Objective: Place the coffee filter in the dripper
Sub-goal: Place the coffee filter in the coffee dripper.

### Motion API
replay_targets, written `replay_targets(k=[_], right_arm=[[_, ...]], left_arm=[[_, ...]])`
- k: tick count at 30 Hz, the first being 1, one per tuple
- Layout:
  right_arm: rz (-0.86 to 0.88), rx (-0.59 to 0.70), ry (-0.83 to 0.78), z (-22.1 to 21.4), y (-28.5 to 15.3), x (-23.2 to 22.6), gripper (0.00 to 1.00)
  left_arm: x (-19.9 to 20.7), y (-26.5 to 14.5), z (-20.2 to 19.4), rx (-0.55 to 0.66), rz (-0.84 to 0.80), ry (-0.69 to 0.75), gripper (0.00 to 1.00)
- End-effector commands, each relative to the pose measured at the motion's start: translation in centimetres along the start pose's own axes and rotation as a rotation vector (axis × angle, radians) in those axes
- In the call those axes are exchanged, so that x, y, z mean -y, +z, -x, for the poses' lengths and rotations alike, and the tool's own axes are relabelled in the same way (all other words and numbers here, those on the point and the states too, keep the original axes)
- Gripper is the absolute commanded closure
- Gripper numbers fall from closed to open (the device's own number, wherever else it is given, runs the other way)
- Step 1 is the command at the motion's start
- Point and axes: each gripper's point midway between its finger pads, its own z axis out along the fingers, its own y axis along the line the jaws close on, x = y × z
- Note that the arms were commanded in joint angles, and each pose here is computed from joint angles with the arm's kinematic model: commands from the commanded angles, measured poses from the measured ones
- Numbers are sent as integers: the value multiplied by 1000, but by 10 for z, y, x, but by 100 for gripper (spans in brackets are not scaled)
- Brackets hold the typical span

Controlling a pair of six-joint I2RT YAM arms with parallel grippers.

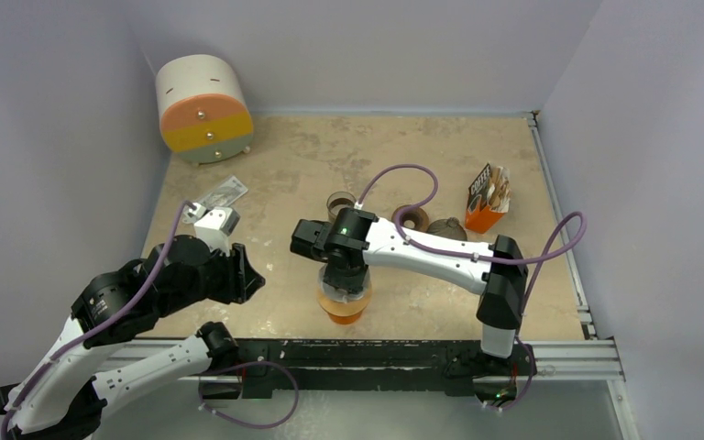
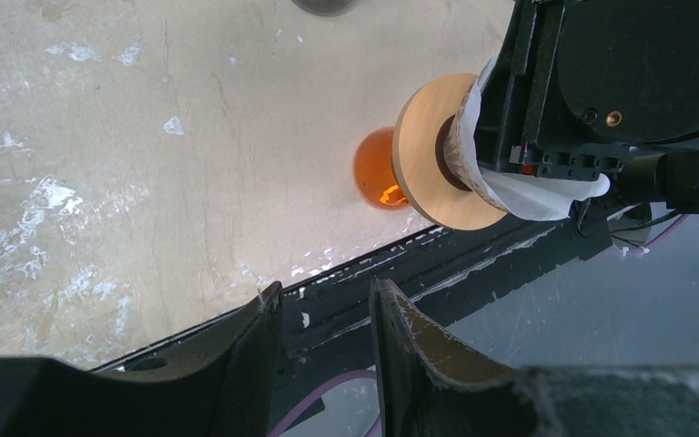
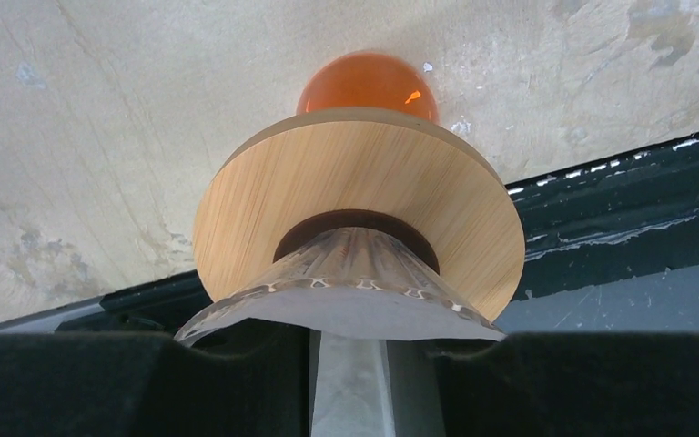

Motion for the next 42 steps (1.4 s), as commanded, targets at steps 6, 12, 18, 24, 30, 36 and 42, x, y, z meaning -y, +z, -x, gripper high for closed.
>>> replay_targets(k=[6, 12, 18, 24, 30, 36, 42], right_arm=[[73, 71, -21, 14, -24, 0, 65], [92, 101, -49, 20, -32, 0, 64], [116, 129, -81, 25, -43, -1, 62], [161, 143, -115, 26, -53, -3, 59], [222, 187, -150, 37, -71, 1, 56], [369, 224, -200, 46, -92, -3, 54], [463, 265, -256, 55, -111, 10, 52]], left_arm=[[5, -2, 5, 8, -12, -20, 62], [6, 0, 5, 1, -7, -24, 62], [7, 0, 7, 3, -7, -38, 62], [10, 2, 7, -7, -8, -49, 62], [13, 6, 6, -12, -15, -76, 62], [9, 11, 6, 2, 8, -107, 63], [1, 11, 16, 62, 51, -123, 63]])
